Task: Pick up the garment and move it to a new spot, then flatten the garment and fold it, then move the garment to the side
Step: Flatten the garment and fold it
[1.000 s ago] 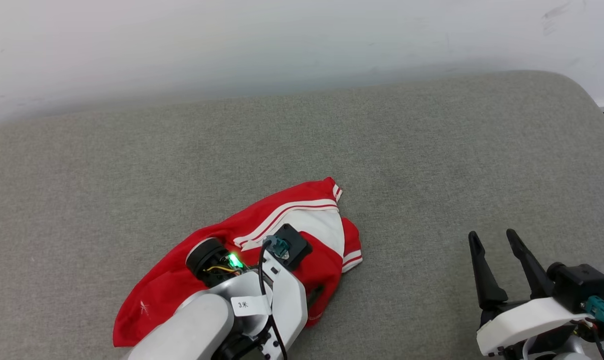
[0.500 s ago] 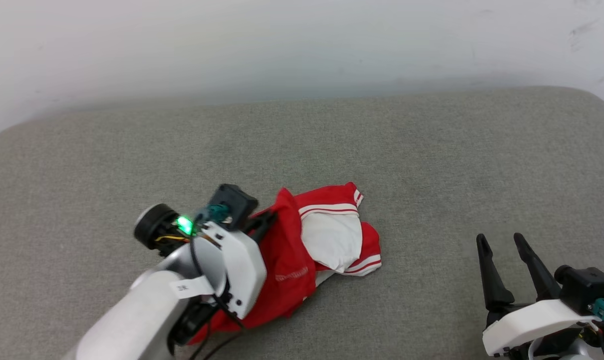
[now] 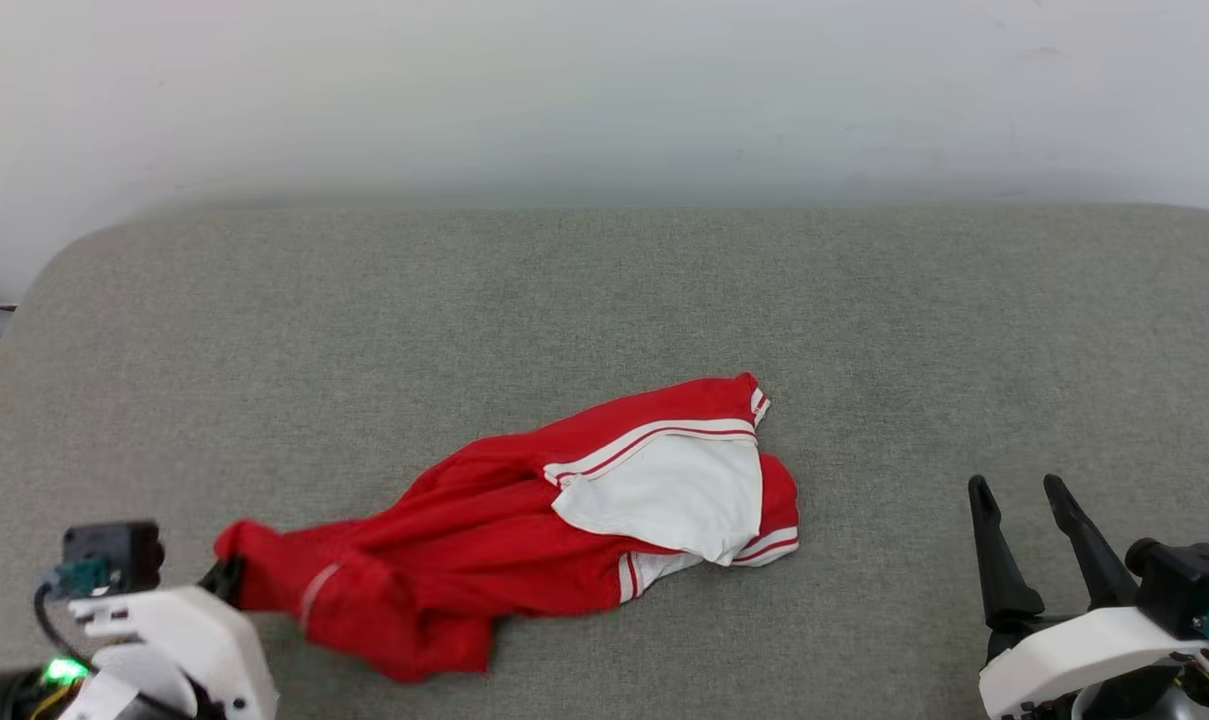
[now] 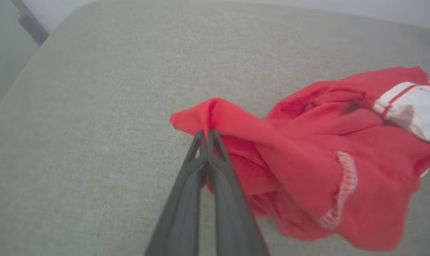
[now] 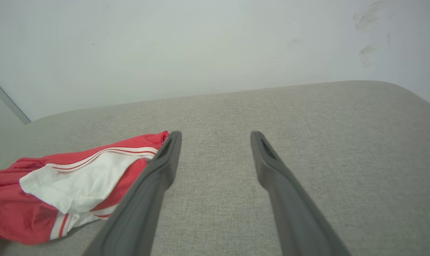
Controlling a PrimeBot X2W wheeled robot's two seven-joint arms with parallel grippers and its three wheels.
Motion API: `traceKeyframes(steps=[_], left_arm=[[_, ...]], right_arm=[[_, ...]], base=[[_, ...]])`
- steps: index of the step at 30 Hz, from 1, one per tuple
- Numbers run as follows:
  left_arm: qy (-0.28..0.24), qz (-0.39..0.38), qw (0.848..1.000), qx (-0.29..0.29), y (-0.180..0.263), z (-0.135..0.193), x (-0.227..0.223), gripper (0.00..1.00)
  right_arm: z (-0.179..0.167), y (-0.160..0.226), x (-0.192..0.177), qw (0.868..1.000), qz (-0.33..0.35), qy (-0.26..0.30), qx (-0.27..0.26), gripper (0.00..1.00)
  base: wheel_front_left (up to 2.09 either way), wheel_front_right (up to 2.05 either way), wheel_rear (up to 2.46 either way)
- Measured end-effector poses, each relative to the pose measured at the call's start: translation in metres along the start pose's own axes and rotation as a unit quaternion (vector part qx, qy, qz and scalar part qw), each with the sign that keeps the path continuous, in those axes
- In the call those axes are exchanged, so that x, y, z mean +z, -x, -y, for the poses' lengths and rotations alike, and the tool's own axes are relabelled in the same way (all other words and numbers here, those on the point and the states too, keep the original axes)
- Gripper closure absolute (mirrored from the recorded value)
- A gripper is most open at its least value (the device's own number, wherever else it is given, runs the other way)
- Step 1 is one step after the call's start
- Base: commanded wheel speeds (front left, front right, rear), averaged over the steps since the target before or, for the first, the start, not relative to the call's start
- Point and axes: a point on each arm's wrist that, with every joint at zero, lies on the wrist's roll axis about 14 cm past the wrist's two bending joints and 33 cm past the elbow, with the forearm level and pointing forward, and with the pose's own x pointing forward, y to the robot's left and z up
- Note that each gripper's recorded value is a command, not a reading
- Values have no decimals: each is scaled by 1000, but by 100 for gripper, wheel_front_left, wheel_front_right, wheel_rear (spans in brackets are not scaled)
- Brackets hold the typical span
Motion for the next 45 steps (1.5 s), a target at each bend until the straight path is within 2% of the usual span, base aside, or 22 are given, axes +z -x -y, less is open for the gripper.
traceKeyframes(steps=[3,7,11,14,15,16,17,24,34,39,45], left_arm=[[46,-42,997,51,13,-26,-40,100],[100,-108,986,76,31,-31,-98,100],[134,-152,976,76,41,-23,-137,100],[143,-162,974,62,42,-13,-148,100],[143,-158,975,60,41,-13,-148,54],[143,-153,976,60,40,-13,-148,13],[138,-145,978,59,38,-14,-146,0],[107,-16,991,78,24,-27,-97,0],[56,131,987,76,20,-22,-24,0],[34,172,984,39,18,1,8,0],[-12,149,986,-73,15,60,26,0]], right_arm=[[-2,-1,-1,1000,-2,0,3,0],[-3,-1,-1,1000,-3,0,4,0],[-2,0,0,1000,-4,0,3,0],[-2,1,1,1000,-3,1,3,0],[-2,1,1,1000,-3,1,3,0],[-2,2,2,1000,-2,1,3,0],[-2,3,2,1000,-2,2,3,0],[-2,10,8,1000,4,6,3,0],[-2,18,13,1000,9,7,1,0],[0,21,13,1000,7,8,-1,0],[1,22,13,1000,7,8,-4,0]], base=[[0,0,0],[0,0,0],[0,0,0],[0,0,0],[0,0,0],[0,0,0],[0,0,0],[0,0,0],[0,0,0],[0,0,0],[0,0,0]])
